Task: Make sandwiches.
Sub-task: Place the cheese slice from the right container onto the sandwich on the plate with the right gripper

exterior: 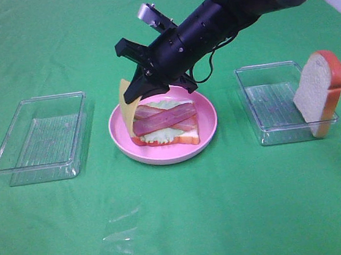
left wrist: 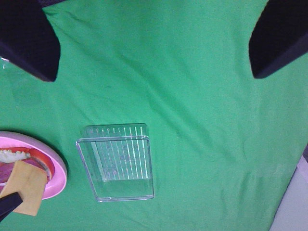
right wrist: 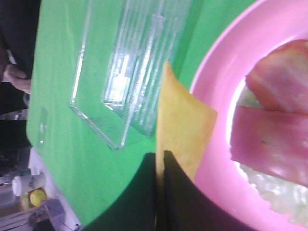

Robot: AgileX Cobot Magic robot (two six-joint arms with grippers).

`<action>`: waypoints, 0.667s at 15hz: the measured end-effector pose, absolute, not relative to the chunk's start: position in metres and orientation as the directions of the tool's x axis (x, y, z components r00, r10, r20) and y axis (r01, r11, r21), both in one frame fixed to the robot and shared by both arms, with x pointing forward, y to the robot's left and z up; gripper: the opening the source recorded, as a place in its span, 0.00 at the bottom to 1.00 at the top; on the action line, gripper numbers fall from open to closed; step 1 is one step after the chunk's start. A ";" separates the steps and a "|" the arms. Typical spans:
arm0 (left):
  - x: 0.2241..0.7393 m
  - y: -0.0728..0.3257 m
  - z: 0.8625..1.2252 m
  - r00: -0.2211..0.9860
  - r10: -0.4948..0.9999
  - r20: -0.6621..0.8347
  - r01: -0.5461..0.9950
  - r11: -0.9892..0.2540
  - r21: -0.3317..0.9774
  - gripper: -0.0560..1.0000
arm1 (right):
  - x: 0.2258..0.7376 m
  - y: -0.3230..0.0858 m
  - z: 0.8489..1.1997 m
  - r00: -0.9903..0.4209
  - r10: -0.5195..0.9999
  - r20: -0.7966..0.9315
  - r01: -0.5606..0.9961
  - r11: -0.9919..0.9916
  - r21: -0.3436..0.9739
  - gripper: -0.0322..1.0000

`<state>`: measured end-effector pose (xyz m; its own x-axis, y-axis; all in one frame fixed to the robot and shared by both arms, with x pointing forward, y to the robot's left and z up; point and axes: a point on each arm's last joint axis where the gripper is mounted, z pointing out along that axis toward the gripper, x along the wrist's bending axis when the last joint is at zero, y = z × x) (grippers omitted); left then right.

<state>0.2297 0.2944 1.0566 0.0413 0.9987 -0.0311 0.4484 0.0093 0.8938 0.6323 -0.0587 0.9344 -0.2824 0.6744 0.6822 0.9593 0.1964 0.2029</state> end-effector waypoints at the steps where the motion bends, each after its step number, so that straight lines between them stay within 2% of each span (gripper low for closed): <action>1: 0.230 0.294 1.057 0.041 0.999 -0.031 0.448 0.009 0.894 0.99 | 0.632 -0.060 0.933 -0.287 0.691 0.663 0.958 0.206 0.200 0.04; 10: 0.230 0.294 1.057 0.041 0.999 -0.031 0.448 0.009 0.894 0.99 | 0.636 -0.074 0.923 -0.324 0.807 0.494 0.945 0.255 0.203 0.04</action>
<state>0.2297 0.2944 1.0566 0.0413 0.9987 -0.0311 0.4484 0.0093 0.8938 0.6361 -0.0744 0.9232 -0.3239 0.8072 0.4935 0.9453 0.2551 0.2032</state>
